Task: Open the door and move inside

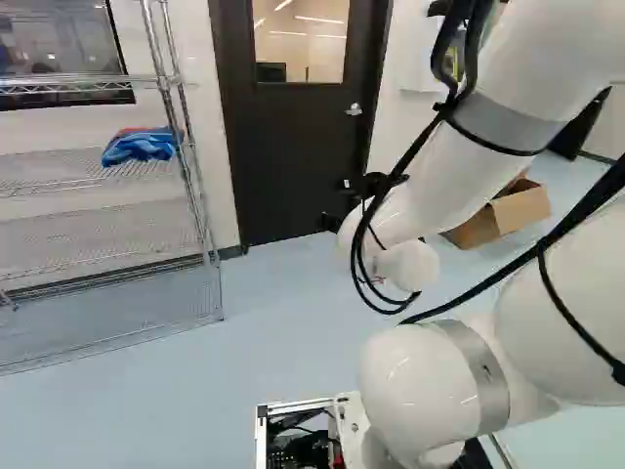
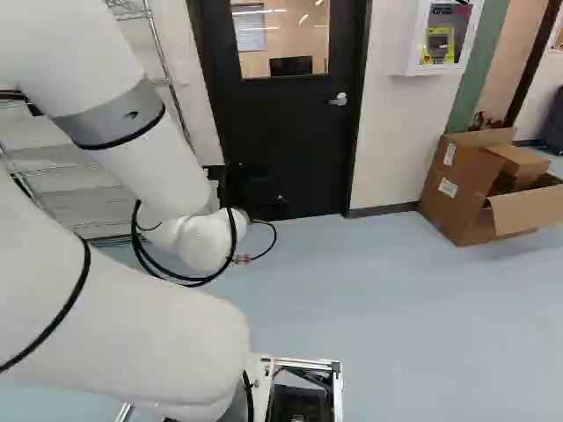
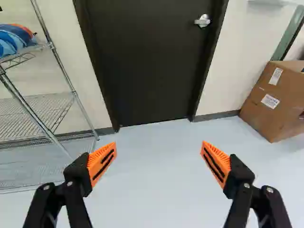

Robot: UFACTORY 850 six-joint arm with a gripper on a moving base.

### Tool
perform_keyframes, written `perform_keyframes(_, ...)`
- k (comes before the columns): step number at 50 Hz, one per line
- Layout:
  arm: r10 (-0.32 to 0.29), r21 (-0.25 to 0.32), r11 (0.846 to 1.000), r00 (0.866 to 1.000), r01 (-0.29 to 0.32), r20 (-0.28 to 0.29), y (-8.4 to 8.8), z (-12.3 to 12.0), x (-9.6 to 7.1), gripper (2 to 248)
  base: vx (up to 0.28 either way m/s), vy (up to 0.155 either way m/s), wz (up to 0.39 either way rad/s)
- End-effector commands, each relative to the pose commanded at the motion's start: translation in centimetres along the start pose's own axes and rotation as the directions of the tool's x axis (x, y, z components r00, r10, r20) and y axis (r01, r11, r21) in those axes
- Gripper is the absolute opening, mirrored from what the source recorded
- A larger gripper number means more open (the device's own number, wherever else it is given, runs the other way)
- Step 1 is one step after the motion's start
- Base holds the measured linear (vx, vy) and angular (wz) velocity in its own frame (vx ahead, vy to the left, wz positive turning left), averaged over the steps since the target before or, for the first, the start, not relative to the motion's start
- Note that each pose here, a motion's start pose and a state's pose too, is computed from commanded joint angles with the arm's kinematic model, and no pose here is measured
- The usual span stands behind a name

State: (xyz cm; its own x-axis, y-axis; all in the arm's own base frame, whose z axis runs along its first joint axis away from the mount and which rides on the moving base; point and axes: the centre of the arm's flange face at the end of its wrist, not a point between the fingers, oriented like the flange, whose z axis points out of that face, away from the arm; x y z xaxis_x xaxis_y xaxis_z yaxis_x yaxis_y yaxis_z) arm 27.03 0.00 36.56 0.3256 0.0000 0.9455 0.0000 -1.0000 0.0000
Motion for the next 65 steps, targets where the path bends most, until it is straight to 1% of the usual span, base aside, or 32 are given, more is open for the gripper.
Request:
perform_keyframes(26,0.0,0.0,1.0,1.0,0.0,0.0,0.0,0.0,0.0,247,0.001,-0.001,-0.001)
perform_keyframes(40,0.0,0.0,1.0,1.0,0.0,0.0,0.0,0.0,0.0,247,0.056,-0.024,0.001)
perform_keyframes(65,0.0,0.0,1.0,1.0,0.0,0.0,0.0,0.0,0.0,247,0.171,-0.08,0.003)
